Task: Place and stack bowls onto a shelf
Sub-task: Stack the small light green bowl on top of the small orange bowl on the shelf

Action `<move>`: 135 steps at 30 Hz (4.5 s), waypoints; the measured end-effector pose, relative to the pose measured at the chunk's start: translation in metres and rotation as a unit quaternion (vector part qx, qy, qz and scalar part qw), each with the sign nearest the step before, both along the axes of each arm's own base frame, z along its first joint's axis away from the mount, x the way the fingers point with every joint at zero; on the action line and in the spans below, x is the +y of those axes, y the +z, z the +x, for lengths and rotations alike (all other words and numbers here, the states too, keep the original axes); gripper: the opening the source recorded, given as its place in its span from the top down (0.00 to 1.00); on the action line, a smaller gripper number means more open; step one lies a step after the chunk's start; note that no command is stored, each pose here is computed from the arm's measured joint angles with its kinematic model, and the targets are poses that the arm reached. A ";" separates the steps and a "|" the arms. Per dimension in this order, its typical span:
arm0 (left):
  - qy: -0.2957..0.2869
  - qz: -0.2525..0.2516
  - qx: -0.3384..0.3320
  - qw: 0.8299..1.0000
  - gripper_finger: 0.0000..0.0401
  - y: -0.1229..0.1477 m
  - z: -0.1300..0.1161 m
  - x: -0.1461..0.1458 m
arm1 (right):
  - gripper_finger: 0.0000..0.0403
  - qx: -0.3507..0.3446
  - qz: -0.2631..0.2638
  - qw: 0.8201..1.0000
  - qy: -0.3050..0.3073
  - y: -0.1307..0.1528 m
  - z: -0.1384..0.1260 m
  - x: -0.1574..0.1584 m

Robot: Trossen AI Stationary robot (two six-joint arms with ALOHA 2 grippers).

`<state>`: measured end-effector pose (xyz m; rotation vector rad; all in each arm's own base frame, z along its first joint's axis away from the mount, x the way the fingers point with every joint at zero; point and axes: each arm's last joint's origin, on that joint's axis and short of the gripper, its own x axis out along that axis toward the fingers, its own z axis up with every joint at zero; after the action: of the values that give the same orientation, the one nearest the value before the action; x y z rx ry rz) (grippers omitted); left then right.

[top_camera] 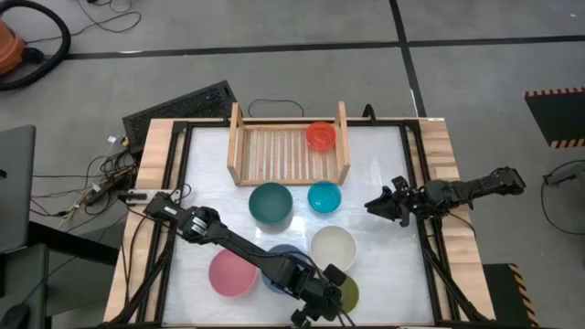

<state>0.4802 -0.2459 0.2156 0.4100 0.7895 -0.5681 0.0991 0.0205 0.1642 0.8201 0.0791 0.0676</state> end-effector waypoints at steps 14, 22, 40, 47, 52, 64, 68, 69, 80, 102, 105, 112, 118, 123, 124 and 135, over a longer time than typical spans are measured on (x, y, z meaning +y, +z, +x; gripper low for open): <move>0.003 -0.007 0.005 1.000 0.68 -0.014 0.002 0.003 | 0.53 -0.001 -0.002 1.000 0.000 0.000 0.000 0.000; 0.003 -0.011 0.007 1.000 0.77 -0.014 0.005 0.009 | 0.53 -0.001 -0.008 1.000 0.000 0.000 0.000 0.000; -0.013 -0.001 0.008 1.000 0.58 -0.021 0.004 0.003 | 0.53 -0.002 -0.015 1.000 0.000 0.000 0.000 0.000; -0.022 0.011 0.025 0.999 0.66 -0.023 0.001 0.004 | 0.53 -0.003 -0.021 1.000 0.000 0.000 0.000 0.000; -0.022 0.020 0.020 0.999 0.76 -0.024 0.001 0.006 | 0.53 -0.003 -0.022 1.000 0.000 0.000 0.000 0.000; -0.017 0.022 0.030 0.999 0.97 -0.030 0.002 0.007 | 0.53 -0.003 -0.022 1.000 -0.001 0.000 0.000 0.000; -0.017 0.020 0.042 0.999 1.00 -0.033 0.002 0.007 | 0.53 -0.003 -0.022 1.000 -0.001 0.000 0.000 0.000; -0.018 0.019 0.041 0.999 1.00 -0.033 0.002 0.007 | 0.53 -0.003 -0.021 1.000 -0.001 0.000 0.000 0.000; 0.041 0.000 0.069 0.997 1.00 -0.009 -0.001 0.009 | 0.53 -0.002 -0.012 1.000 -0.003 0.000 0.000 0.000; 0.061 -0.048 0.048 0.996 0.76 0.011 0.001 0.015 | 0.53 -0.002 -0.013 1.000 -0.003 0.000 0.000 0.000; 0.066 -0.033 0.060 0.995 0.68 -0.005 0.003 0.014 | 0.53 -0.002 -0.013 1.000 -0.003 0.000 0.000 0.000; 0.071 -0.041 0.085 0.993 0.63 -0.024 0.006 0.012 | 0.53 0.001 -0.014 1.000 -0.002 0.000 0.000 0.000; 0.069 -0.038 0.081 0.994 0.63 -0.022 0.007 0.013 | 0.53 0.004 -0.015 1.000 -0.002 -0.001 0.001 0.000; 0.059 -0.034 0.078 0.995 0.70 -0.022 0.008 0.015 | 0.53 0.004 -0.015 1.000 -0.002 -0.001 0.001 0.000; 0.056 -0.038 0.081 0.994 0.73 -0.022 0.008 0.016 | 0.53 0.004 -0.015 1.000 -0.002 -0.001 0.001 0.000; 0.043 -0.046 0.090 0.994 0.99 -0.022 0.008 0.018 | 0.53 0.004 -0.015 1.000 -0.002 -0.001 0.001 0.000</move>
<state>0.4884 -0.2281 0.1933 0.2404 0.9456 -0.5634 0.0998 0.0203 0.1633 0.7912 0.0862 0.0591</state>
